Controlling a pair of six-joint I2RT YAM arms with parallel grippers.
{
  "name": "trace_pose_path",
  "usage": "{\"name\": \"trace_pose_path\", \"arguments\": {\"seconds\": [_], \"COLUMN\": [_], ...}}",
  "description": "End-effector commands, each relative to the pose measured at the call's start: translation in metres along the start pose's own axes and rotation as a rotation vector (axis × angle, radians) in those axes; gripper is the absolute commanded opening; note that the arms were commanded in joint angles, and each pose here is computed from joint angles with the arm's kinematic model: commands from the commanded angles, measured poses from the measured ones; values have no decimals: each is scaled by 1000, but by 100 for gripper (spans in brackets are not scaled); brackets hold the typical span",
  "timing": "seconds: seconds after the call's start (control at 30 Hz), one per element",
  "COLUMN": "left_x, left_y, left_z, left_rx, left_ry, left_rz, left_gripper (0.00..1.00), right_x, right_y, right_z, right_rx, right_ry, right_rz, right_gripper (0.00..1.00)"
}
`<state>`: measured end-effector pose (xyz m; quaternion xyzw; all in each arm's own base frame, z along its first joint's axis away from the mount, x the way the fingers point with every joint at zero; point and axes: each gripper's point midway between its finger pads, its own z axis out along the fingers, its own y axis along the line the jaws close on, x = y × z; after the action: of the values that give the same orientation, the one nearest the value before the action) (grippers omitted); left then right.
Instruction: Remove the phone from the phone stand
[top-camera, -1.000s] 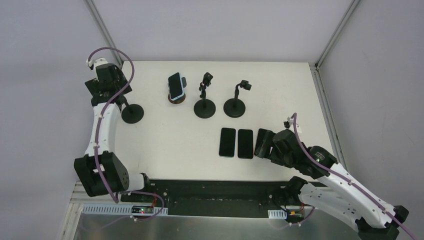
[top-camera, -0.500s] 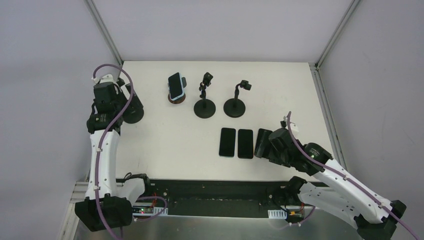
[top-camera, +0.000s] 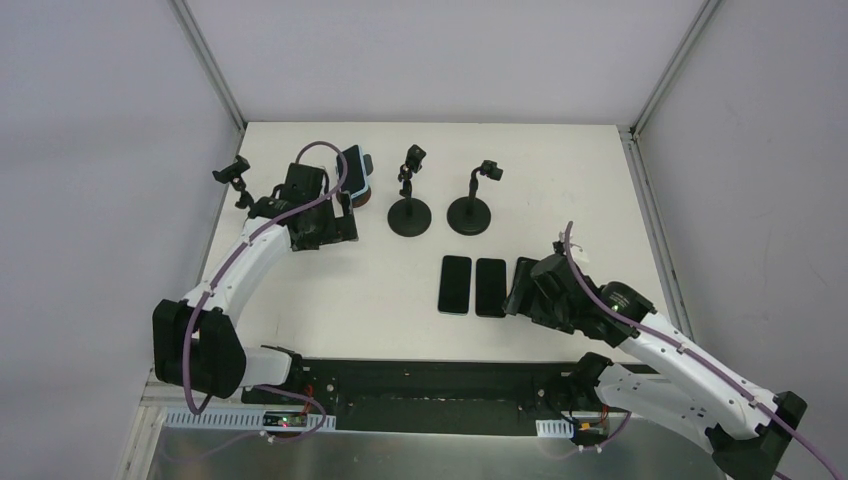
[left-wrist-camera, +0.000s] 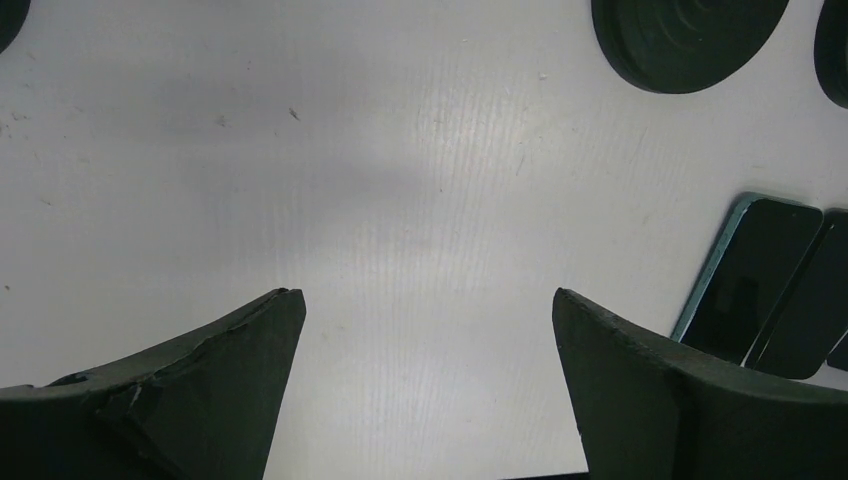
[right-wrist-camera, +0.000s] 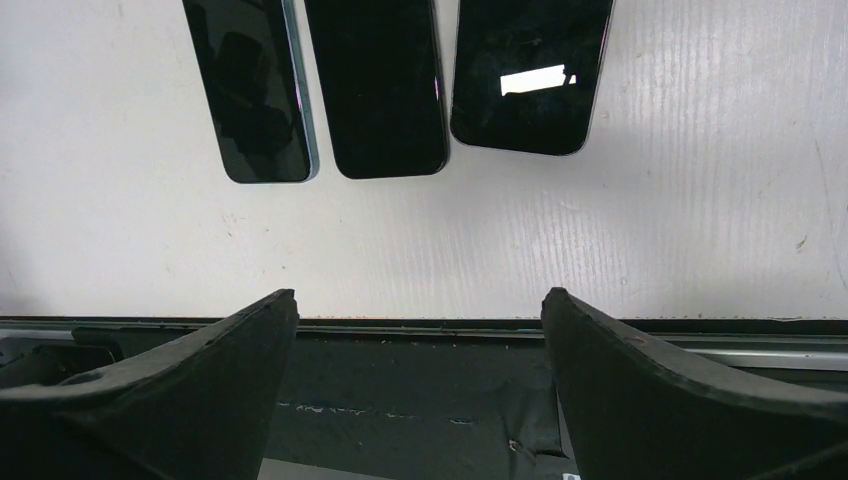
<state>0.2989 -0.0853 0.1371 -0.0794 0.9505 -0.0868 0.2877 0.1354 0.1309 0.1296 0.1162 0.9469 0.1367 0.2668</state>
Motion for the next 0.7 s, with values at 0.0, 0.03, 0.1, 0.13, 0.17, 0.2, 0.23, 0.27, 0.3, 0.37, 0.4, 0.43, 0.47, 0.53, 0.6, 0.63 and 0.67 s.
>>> {"name": "trace_pose_path", "arguments": {"seconds": [0.0,0.03,0.1,0.13,0.17,0.2,0.23,0.27,0.3,0.37,0.4,0.43,0.47,0.53,0.6,0.63,0.67], "left_x": [-22,-27,-37,-40,-42,-44,-45,-48,-51,-58,-62,-67,-73,-86,-97,-101,-103], "left_y": [-9,-6,0,1,1,-2,-3,-6,-9,-19,-20,-17,-12,-2,7,14,19], "left_z": [-21,-25,-31,-33,-34,-35,-34,-33,-30,-28,-26,-26,-28,-35,-41,-43,-44], "left_rx": [32,17,-19,-16,-5,25,62,107,159,276,286,275,245,189,134,95,65], "left_ry": [-65,-88,-132,-141,-140,-130,-112,-87,-52,18,22,5,-30,-98,-152,-177,-194], "left_rz": [-47,-38,-27,-18,-20,-48,-103,-172,-234,-311,-307,-280,-255,-220,-204,-222,-246], "left_gripper": [99,99,99,99,99,99,99,99,99,99,99,99,99,99,99,99,99], "right_x": [6,6,7,7,8,8,9,10,11,12,12,12,12,11,10,9,10], "right_y": [0,-1,-1,1,2,3,5,5,6,6,6,6,6,4,4,4,5], "right_z": [3,4,6,7,7,8,9,11,11,12,12,11,11,10,11,11,11], "right_rx": [-5,-3,-2,-4,-6,-6,-5,-3,0,10,13,13,15,14,12,10,7], "right_ry": [20,17,17,20,26,30,36,44,52,65,68,67,67,58,49,47,50], "right_rz": [11,11,11,10,8,7,6,3,2,-4,-8,-9,-11,-13,-10,-10,-10], "right_gripper": [95,95,95,95,95,95,95,95,95,95,95,95,95,95,95,95,95]}}
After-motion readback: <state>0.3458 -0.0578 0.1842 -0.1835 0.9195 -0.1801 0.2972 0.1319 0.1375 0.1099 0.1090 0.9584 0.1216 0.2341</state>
